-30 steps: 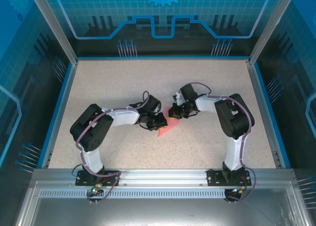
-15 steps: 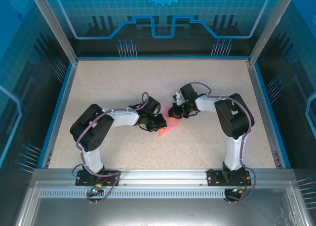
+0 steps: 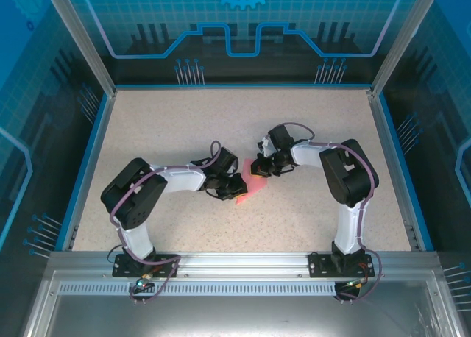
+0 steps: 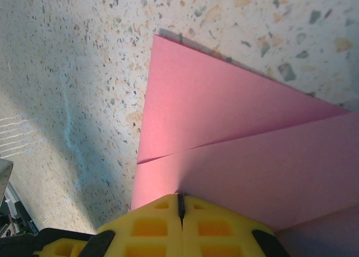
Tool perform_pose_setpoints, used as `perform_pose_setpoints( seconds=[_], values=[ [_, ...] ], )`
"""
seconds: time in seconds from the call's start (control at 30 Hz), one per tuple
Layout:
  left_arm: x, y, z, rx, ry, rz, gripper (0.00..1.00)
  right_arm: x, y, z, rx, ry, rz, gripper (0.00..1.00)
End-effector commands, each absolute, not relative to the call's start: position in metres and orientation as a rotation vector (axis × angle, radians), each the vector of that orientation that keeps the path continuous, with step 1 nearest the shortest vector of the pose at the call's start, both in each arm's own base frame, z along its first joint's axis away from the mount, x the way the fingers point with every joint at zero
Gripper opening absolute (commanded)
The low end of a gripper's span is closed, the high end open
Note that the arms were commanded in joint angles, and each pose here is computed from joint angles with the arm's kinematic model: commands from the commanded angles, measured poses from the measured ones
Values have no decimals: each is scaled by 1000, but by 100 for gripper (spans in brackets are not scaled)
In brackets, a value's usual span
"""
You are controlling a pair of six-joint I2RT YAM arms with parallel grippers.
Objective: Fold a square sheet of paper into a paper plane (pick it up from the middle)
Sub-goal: Fourth fold the wing at the center of the table.
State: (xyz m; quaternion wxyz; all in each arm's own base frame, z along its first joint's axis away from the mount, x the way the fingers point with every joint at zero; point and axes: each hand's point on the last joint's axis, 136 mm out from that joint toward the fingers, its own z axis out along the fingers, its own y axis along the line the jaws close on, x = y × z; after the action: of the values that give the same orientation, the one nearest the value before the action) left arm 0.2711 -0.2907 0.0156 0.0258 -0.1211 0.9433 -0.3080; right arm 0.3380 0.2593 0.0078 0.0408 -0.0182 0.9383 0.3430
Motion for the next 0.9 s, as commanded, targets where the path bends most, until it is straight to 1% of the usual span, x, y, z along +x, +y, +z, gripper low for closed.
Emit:
perform_pose_setpoints(
  seconds=[0.0, 0.27, 0.43, 0.6, 0.87],
  values=[
    [242, -266, -1, -443, 3037, -785, 14, 300, 219, -63, 69, 3128, 704, 0],
    [240, -267, 4, -441, 3033, -814, 15, 298, 216, -65, 69, 3139, 686, 0],
    [243, -287, 23, -349, 2989, -969, 15, 298, 216, -65, 70, 3141, 684, 0],
    [240, -296, 33, -242, 2992, -922, 15, 297, 216, -66, 72, 3143, 682, 0],
    [240, -283, 22, -282, 3012, -799, 15, 295, 215, -69, 71, 3152, 675, 0]
  ],
)
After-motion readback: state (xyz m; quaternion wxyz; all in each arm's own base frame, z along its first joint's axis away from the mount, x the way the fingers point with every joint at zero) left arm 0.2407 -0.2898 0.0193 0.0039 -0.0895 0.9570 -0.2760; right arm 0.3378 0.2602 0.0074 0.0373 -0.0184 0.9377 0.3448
